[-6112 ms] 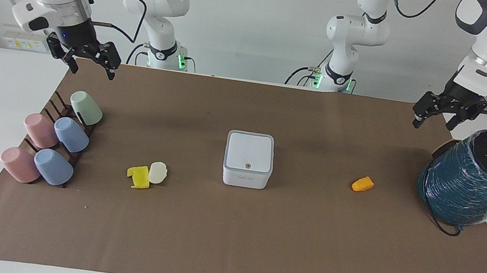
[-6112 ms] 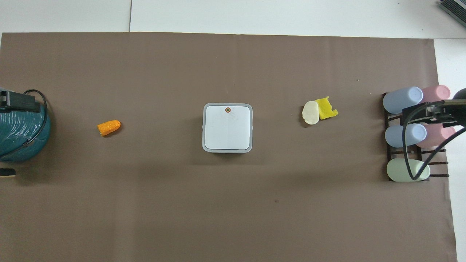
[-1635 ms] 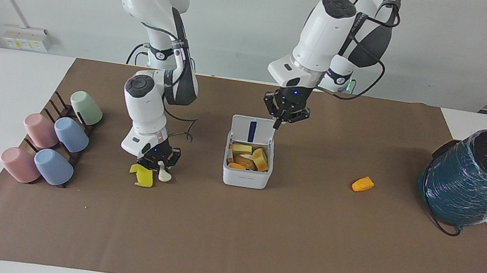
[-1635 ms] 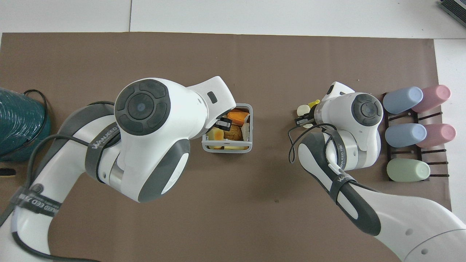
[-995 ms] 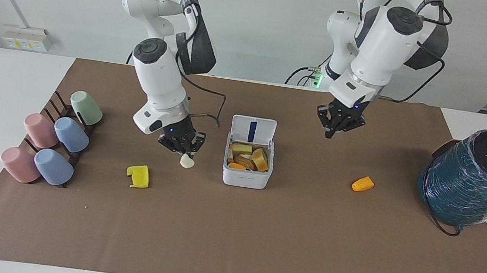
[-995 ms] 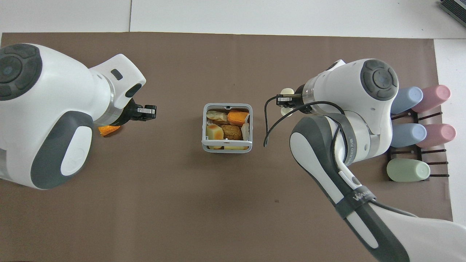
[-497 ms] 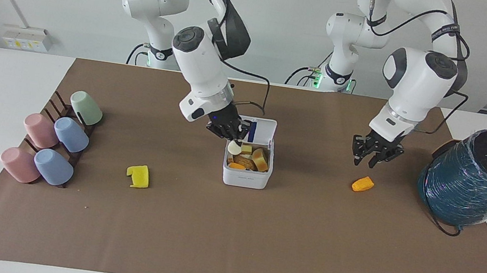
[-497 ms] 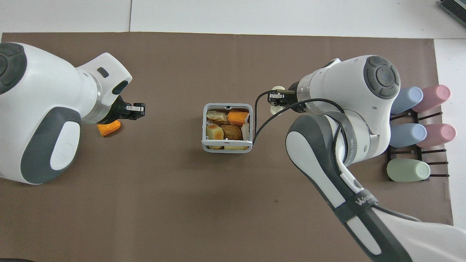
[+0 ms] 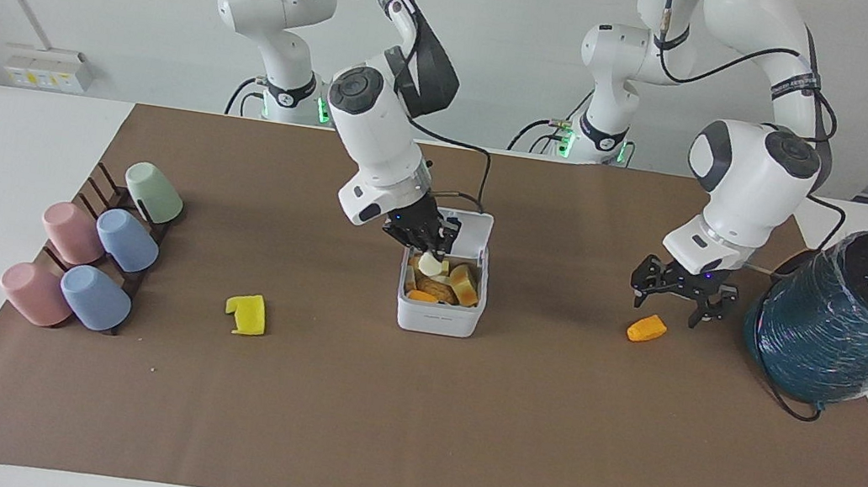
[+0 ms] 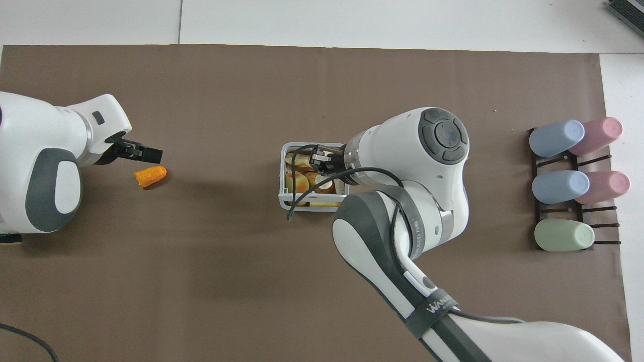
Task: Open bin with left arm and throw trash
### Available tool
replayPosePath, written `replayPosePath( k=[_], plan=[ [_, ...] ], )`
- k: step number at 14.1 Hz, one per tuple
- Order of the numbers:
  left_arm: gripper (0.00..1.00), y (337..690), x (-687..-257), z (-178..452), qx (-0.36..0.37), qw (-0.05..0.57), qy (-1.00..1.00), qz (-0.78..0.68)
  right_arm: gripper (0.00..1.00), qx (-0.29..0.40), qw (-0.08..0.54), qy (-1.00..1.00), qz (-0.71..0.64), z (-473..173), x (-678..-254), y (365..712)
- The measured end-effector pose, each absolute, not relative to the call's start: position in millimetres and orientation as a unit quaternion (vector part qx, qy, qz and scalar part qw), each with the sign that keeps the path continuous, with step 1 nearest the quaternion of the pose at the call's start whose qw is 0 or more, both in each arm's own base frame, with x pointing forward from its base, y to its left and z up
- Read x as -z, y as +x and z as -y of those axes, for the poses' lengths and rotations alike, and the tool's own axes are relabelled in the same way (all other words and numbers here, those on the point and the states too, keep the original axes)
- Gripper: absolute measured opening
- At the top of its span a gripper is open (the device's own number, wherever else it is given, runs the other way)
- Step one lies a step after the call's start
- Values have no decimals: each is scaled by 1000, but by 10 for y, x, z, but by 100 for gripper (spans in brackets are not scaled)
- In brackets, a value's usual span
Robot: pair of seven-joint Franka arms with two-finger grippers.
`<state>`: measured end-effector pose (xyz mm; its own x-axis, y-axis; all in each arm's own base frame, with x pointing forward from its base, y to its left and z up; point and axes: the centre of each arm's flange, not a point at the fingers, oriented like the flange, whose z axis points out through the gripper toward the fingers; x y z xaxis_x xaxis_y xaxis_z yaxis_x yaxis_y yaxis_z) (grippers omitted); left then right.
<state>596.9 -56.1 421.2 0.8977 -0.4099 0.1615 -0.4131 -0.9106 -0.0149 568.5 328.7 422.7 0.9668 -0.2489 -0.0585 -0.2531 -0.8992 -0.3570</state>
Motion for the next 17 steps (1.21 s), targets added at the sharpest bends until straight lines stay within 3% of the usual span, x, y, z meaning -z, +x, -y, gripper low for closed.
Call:
replayPosePath(
  k=[6, 8, 13, 17],
  plan=[
    [100, 6146, -3714, 271, -81, -10, 942, 327, 83, 9, 191, -973, -131, -3294, -4253, 5711],
    [100, 6163, -3553, 219, -71, -12, 929, 362, 100, 9, 191, -973, -131, -3295, -4254, 5712],
    [100, 6059, -3228, 195, -35, -1, 911, 411, 100, 32, 192, -972, -129, -3253, -4369, 5782],
    [100, 5909, -3074, 218, -17, 8, 896, 445, 100, 124, 108, -982, -88, -2492, -4715, 6154]
  ],
)
